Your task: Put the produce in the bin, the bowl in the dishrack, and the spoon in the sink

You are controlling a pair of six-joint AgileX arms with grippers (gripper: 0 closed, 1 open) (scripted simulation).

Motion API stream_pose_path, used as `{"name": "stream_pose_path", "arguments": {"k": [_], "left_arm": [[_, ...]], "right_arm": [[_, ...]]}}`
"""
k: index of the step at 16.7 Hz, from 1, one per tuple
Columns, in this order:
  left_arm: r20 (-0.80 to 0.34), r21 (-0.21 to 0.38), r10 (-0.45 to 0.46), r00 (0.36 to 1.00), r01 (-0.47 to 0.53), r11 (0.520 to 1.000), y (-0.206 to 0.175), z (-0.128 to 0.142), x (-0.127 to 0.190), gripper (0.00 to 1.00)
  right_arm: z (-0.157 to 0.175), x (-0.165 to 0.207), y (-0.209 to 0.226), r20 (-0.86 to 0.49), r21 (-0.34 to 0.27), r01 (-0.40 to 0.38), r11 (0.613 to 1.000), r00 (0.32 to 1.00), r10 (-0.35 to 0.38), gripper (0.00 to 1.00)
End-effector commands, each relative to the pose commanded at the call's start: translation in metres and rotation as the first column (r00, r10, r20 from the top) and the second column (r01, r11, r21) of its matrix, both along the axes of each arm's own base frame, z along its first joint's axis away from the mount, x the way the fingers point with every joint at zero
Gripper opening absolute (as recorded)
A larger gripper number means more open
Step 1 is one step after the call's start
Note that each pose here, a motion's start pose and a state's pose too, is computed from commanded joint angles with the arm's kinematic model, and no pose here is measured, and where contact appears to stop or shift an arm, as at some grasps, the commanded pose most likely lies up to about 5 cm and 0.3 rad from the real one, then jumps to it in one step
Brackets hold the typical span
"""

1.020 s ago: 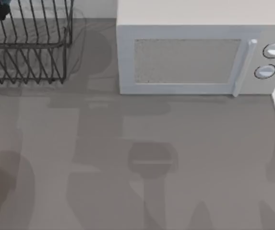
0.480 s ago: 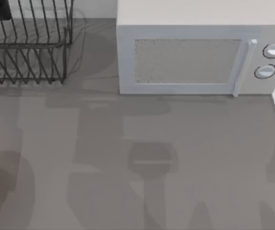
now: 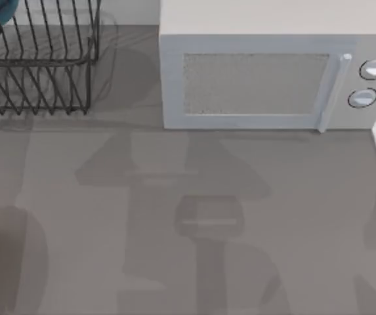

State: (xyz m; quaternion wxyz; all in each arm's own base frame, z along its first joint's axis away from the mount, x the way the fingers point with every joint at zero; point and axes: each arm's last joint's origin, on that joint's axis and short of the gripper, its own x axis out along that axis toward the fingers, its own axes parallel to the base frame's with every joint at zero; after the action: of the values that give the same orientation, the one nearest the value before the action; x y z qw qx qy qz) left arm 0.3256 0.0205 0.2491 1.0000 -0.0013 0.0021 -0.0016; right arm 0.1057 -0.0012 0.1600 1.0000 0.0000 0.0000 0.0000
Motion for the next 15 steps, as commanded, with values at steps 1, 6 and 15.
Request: {"name": "stream_pose_path", "arguments": {"k": [1, 6, 15], "left_arm": [[0.003, 0.000, 0.000, 1.000, 0.000, 1.000, -0.002, 0.005, -0.013, 1.00], [0.008, 0.000, 0.000, 1.000, 0.000, 1.000, -0.011, 0.016, -0.089, 1.00], [0.009, 0.004, 0.008, 1.000, -0.008, 1.000, -0.020, -0.048, -0.204, 1.00]], "right_arm": [[0.000, 0.000, 0.000, 0.000, 0.000, 0.000, 1.000, 1.000, 0.000, 1.00], [0.000, 0.000, 0.000, 0.000, 0.000, 0.000, 1.000, 1.000, 0.000, 1.00], [0.000, 0.000, 0.000, 0.000, 0.000, 0.000, 1.000, 1.000, 0.000, 1.00]]}}
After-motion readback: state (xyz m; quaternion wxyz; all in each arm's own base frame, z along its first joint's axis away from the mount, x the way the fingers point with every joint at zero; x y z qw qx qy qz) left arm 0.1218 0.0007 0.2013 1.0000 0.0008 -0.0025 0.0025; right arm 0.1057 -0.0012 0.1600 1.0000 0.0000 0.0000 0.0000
